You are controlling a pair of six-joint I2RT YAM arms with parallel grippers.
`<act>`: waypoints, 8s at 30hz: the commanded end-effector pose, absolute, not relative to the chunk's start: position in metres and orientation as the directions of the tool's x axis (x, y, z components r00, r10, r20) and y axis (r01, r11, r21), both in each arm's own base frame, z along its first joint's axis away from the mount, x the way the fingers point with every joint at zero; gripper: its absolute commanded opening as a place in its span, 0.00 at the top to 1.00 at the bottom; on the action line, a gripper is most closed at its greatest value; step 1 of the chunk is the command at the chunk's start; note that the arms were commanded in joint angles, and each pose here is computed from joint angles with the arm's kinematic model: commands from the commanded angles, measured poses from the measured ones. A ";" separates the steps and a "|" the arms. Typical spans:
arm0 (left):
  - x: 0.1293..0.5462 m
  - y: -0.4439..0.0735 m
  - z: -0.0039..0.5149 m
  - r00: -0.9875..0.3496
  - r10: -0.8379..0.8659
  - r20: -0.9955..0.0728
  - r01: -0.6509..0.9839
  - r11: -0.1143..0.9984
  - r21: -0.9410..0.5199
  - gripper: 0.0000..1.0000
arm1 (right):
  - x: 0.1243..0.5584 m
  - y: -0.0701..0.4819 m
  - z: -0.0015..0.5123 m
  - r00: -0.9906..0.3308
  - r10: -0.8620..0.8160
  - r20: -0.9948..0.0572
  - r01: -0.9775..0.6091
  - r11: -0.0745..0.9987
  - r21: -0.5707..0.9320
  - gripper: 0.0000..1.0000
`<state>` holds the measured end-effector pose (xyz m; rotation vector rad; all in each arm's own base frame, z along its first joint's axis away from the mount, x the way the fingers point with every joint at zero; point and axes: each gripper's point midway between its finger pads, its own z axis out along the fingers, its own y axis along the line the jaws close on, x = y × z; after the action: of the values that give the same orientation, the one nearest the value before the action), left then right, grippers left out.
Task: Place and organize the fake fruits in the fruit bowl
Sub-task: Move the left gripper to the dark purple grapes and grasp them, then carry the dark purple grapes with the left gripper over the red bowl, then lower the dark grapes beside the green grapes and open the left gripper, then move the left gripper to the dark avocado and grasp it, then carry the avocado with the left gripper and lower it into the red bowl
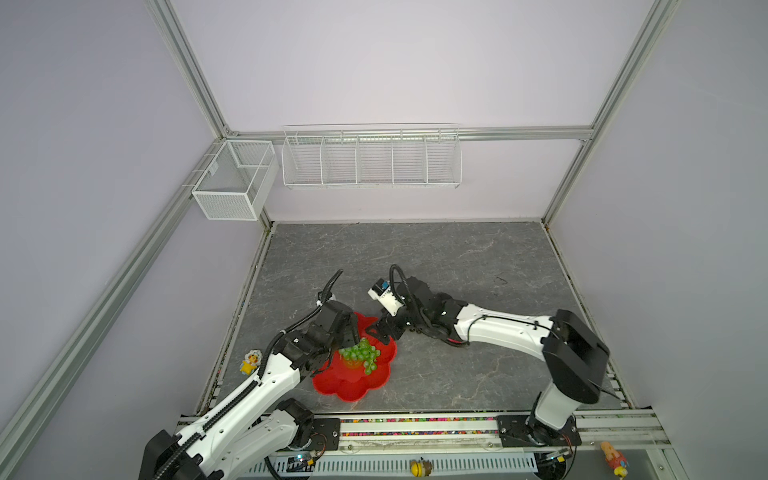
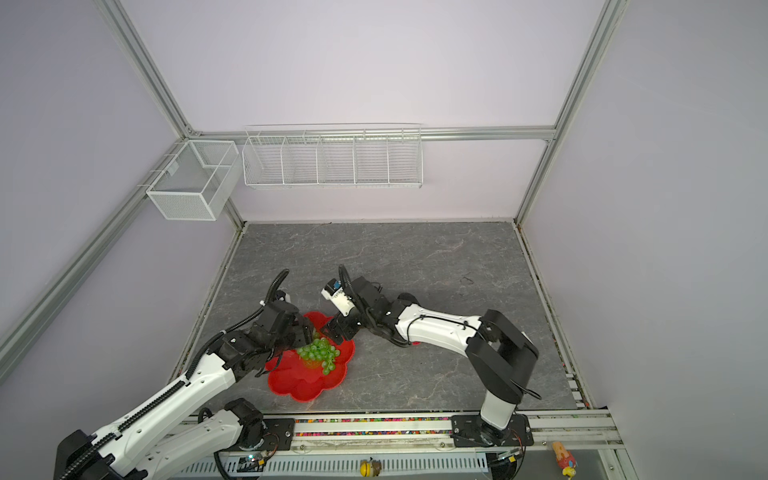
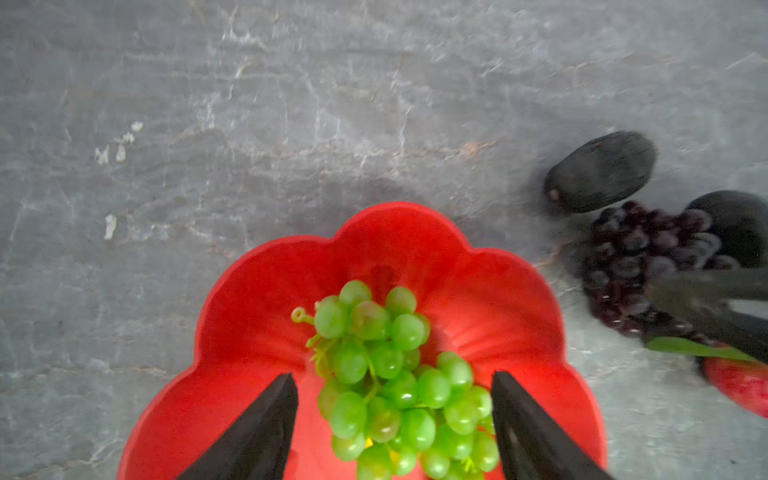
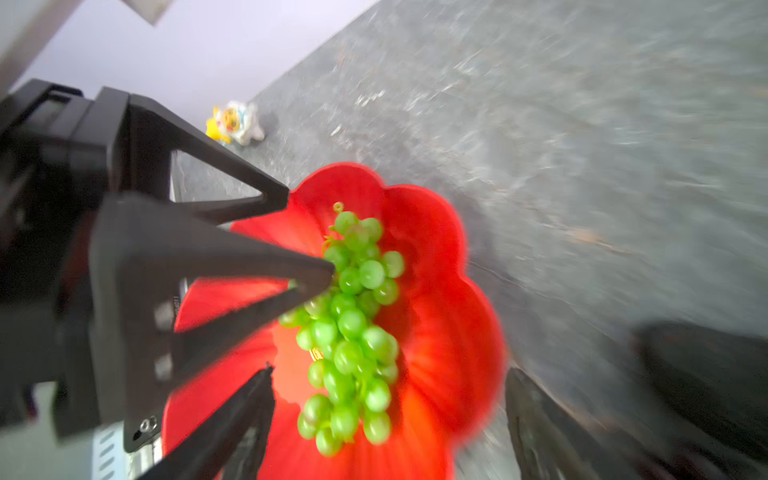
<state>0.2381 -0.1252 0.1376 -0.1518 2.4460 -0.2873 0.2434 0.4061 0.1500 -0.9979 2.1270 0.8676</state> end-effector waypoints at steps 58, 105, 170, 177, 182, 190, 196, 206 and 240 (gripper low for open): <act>0.286 -0.350 0.083 -0.880 0.242 -0.409 0.387 0.864 -0.323 1.00 | 0.242 0.204 0.134 -0.708 -0.151 -0.690 -0.477 0.823 0.309 0.12; 0.156 -0.098 0.118 -0.912 -0.169 -0.374 -0.173 0.985 -0.022 0.97 | 0.176 0.353 0.193 -0.450 -0.336 -0.828 -0.882 0.310 0.354 0.12; 0.370 -0.319 0.056 -0.792 0.418 -0.445 0.493 0.868 -0.062 0.43 | 0.253 0.235 0.135 -0.759 -0.094 -0.644 -0.522 0.679 0.517 0.12; 0.365 -0.305 0.092 -0.780 0.341 -0.525 0.448 0.890 -0.087 0.62 | 0.252 0.234 0.138 -0.754 -0.090 -0.651 -0.525 0.678 0.514 0.12; 0.349 -0.290 0.115 -0.798 0.266 -0.540 0.390 0.912 -0.127 0.67 | 0.250 0.233 0.144 -0.745 -0.087 -0.661 -0.534 0.672 0.514 0.12; 0.272 -0.233 0.125 -0.877 0.139 -0.461 0.257 0.945 -0.204 0.68 | 0.239 0.236 0.156 -0.711 -0.099 -0.696 -0.590 0.622 0.514 0.12; 0.221 -0.217 0.112 -0.907 0.086 -0.413 0.203 0.947 -0.250 0.70 | 0.208 0.276 0.178 -0.633 -0.205 -0.746 -0.738 0.450 0.502 0.12; 0.195 -0.208 0.084 -0.936 0.100 -0.339 0.186 0.955 -0.231 0.69 | 0.187 0.315 0.179 -0.614 -0.247 -0.750 -0.777 0.361 0.516 0.12; 0.253 -0.349 0.148 -0.833 0.191 -0.520 0.385 0.875 -0.295 0.36 | 0.234 0.176 0.131 -0.780 0.039 -0.624 -0.372 0.773 0.514 0.11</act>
<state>0.2286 -0.3148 0.1433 0.4163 2.6094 -0.5109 0.2397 0.1938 0.1410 -0.3330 2.2698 0.8935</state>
